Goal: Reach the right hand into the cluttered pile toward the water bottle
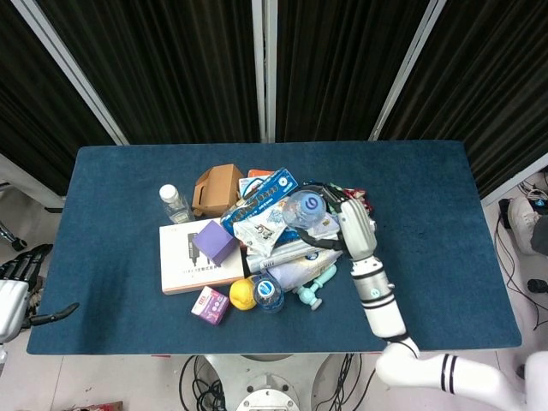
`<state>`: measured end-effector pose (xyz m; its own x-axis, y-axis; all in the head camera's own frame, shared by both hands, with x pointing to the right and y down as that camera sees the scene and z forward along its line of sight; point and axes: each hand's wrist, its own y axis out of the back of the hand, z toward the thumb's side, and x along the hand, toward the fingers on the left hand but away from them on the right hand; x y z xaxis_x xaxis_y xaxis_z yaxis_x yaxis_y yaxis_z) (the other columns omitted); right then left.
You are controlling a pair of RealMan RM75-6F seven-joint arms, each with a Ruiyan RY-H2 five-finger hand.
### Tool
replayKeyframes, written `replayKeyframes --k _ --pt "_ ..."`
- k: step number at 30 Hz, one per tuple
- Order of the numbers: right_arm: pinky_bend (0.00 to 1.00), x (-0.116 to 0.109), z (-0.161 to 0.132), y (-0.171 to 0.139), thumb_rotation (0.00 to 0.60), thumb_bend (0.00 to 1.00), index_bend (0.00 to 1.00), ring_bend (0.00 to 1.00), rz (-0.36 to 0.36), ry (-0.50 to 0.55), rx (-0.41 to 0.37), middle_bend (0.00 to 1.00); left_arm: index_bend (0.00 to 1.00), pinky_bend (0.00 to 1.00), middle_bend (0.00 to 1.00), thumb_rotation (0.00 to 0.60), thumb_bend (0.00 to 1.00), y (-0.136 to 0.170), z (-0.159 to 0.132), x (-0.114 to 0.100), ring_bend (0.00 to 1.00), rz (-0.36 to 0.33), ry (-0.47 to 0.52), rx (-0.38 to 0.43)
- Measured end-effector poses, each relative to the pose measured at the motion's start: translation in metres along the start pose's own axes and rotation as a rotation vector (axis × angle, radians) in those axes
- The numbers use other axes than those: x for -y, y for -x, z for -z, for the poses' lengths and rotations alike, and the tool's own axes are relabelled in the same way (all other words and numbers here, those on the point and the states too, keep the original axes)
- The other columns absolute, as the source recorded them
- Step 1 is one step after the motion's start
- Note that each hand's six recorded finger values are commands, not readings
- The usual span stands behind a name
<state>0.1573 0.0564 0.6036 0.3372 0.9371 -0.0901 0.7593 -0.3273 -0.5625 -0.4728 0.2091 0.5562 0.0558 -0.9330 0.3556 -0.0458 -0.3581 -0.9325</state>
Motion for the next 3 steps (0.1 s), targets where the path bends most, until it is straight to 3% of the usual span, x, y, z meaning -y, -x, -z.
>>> replayKeyframes --k 3 --pt "0.44 0.02 0.002 0.014 0.6 0.44 0.69 0.39 -0.031 0.005 0.024 0.52 0.09 0.25 0.11 0.295 0.05 0.0 0.001 0.0 0.14 -0.002 0.0 -0.002"
